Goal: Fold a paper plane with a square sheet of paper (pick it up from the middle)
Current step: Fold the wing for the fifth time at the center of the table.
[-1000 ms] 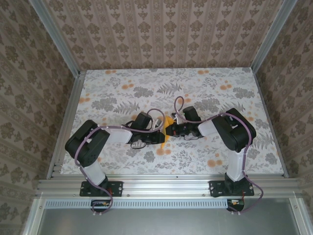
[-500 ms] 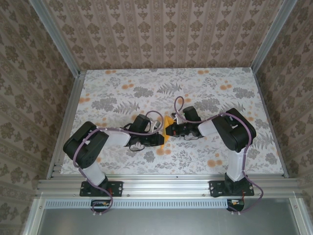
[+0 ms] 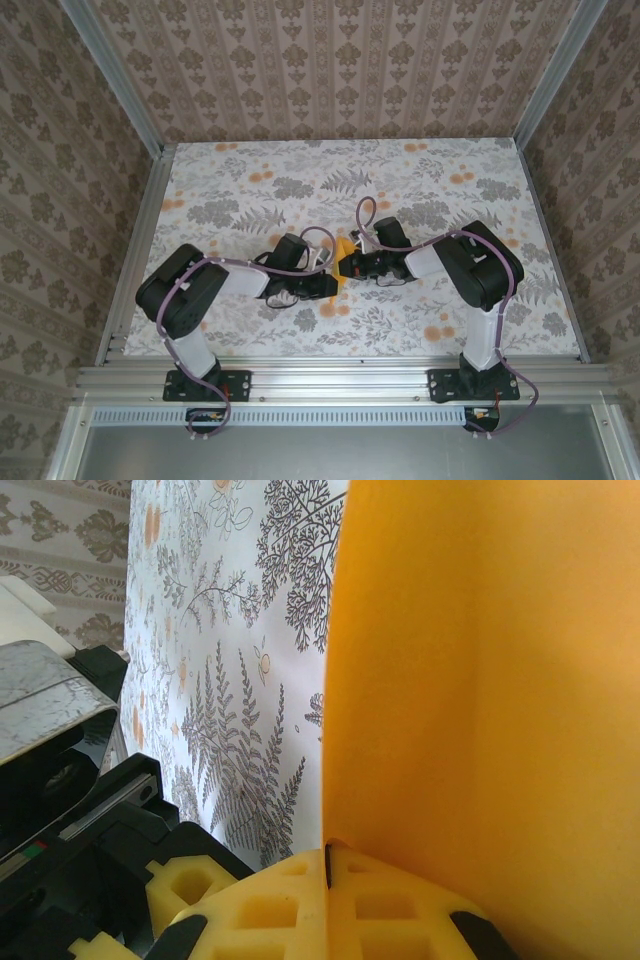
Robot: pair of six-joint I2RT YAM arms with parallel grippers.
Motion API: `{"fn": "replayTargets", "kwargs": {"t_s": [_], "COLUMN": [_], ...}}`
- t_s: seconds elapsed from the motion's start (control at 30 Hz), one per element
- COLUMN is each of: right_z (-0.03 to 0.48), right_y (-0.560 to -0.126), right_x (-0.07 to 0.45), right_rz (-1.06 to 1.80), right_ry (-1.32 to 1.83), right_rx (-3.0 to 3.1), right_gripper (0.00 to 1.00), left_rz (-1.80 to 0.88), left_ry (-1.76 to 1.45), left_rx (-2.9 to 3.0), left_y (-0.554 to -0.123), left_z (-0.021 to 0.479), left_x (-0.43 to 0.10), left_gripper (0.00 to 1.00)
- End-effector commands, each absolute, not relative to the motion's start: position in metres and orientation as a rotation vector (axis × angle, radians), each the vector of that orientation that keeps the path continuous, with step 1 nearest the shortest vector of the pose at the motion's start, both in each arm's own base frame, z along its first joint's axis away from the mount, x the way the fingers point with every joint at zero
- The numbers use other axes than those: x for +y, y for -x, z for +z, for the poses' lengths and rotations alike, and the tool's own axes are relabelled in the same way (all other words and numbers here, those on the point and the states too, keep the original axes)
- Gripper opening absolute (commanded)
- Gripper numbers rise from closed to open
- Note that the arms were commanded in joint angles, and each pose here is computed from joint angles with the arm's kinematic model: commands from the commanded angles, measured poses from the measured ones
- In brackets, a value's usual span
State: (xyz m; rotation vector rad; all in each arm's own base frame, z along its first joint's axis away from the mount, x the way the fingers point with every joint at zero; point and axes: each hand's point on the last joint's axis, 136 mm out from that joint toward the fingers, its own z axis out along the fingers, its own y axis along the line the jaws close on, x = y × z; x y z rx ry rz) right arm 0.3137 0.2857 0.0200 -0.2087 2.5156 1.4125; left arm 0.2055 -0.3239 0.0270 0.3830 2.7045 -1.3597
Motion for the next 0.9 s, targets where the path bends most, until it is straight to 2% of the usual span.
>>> {"fn": "replayTargets", "kwargs": {"t_s": [0.0,0.87], "right_z": [-0.022,-0.030], "right_y": [-0.309,-0.312], "right_x": [0.258,0.249], "right_rz": [1.221,1.197], "right_ry": [0.069,0.009], "right_rx": [2.664,2.683], "right_gripper": [0.00,0.00], "left_rz": [-1.278,-1.157], "left_ry": [-0.439,-0.521], "left_rx": [2.811,2.895], "left_y": [-0.188,-0.138], "left_z": [0.003,-0.005], "left_x": [-0.319,-0.305], "left_gripper": [0.20,0.14]}}
